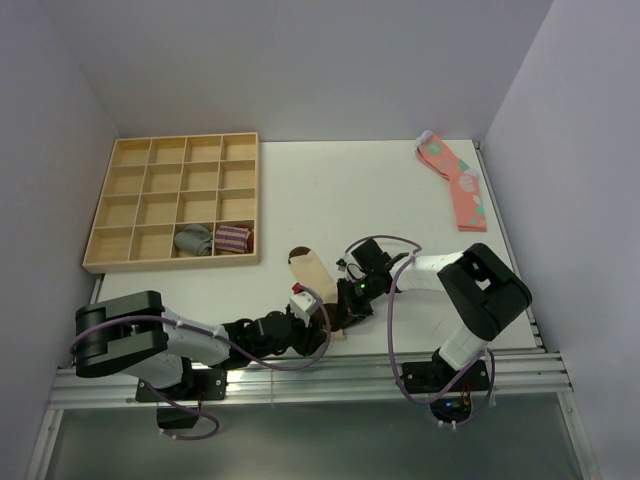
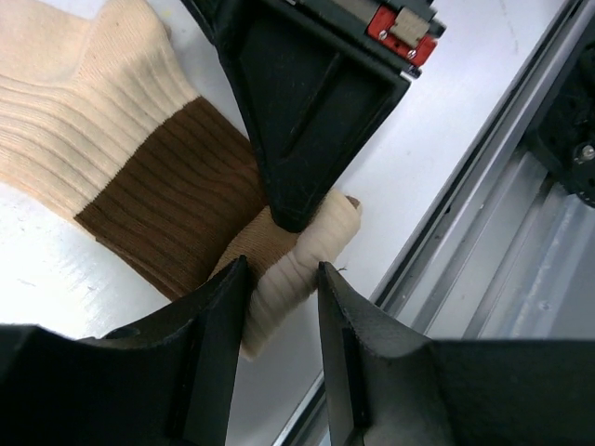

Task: Roll the socks
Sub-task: Roll the sock at the center of the board.

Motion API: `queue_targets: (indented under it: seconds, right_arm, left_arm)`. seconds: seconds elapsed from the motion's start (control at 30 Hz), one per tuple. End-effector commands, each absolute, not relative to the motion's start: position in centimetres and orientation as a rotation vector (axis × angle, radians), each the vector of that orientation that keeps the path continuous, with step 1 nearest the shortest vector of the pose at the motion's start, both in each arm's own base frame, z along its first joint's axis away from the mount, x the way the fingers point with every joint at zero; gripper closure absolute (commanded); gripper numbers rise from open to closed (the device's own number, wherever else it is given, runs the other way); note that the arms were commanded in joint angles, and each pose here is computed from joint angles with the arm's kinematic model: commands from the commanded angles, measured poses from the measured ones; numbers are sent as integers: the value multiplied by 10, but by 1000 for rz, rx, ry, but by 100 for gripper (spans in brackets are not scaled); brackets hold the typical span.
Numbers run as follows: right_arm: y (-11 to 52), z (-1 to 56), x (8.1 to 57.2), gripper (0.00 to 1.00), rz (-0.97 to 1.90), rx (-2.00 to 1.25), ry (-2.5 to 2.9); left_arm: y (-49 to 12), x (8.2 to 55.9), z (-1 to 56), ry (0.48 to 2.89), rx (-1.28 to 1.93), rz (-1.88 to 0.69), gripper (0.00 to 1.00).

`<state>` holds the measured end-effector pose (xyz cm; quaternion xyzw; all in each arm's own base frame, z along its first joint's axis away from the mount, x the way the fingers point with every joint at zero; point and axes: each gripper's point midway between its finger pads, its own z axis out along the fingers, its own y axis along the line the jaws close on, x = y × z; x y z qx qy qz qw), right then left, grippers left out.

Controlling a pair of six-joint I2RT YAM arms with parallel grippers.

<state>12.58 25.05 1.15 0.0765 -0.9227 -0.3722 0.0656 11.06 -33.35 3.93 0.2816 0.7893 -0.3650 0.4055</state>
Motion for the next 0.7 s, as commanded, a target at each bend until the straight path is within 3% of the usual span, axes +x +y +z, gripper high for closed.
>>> queue_targets:
  seconds: [0.0, 0.23, 0.33, 0.37, 0.5, 0.67]
  right_arm:
    - [230, -11, 122, 90, -942, 220, -2841]
    - [231, -13, 122, 90, -953, 221, -2844]
    - [231, -12, 124, 90, -959, 215, -2865]
    - [229, -13, 123, 90, -956, 212, -2867]
    - [228, -13, 126, 88, -958, 202, -2909]
    - [225, -8, 136, 78, -976, 183, -3002]
  left_arm:
    - [-350, 110, 52, 1944, 721, -970, 59]
    - [-349, 111, 45, 1976, 708, -947, 64]
    - [-348, 111, 39, 2001, 703, -935, 72]
    - [-347, 112, 35, 2014, 699, -925, 81]
    - [-348, 108, 25, 2060, 704, -930, 97]
    - [-346, 103, 17, 2125, 683, -959, 99]
